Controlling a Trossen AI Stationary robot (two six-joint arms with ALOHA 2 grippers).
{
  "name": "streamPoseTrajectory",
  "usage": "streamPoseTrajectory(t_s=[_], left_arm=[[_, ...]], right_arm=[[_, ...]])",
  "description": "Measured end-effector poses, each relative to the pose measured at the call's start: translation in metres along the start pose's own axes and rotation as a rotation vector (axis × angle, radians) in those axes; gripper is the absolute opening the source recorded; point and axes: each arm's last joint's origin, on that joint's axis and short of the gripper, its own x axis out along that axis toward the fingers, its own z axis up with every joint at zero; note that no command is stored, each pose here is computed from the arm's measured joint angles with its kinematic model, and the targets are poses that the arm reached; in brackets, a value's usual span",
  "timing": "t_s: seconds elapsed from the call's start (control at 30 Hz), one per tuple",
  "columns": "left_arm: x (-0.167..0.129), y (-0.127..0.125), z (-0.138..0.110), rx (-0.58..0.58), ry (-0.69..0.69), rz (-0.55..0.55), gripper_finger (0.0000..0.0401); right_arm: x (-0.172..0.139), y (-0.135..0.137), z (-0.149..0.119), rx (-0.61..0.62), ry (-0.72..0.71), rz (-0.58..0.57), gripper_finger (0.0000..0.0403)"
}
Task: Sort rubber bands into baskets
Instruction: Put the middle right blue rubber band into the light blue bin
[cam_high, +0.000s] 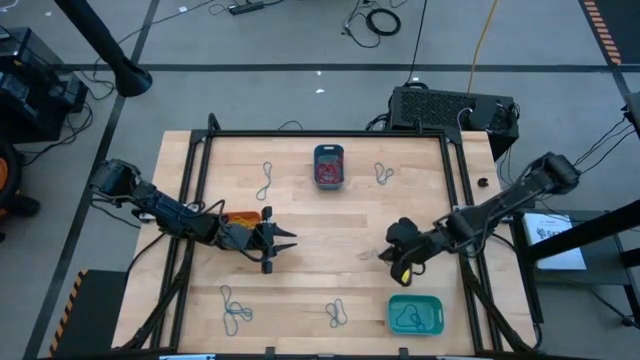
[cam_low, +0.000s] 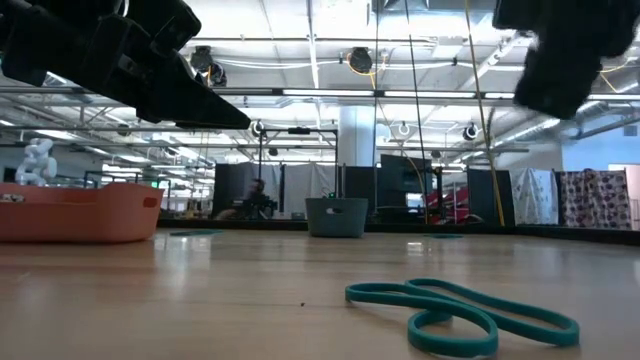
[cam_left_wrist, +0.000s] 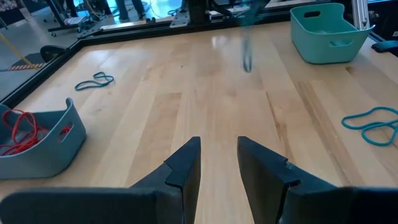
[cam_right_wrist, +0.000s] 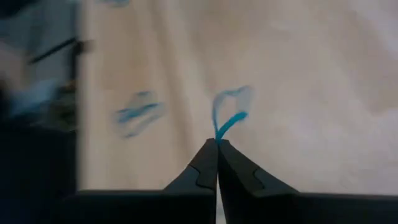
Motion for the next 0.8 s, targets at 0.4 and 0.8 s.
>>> streamPoseTrajectory(t_s=[0.4,0.8], left_arm=[[0.0,0.0,0.0,0.0,0.001,0.0,0.0114],[0.0,0.0,0.0,-0.001,0.001,0.0,0.0114]], right_arm=[[-0.039,0.05,0.008,0.061,0.212,0.378,0.0],[-0.045,0.061,-0.048,0.294,0.412,0.143,0.0]])
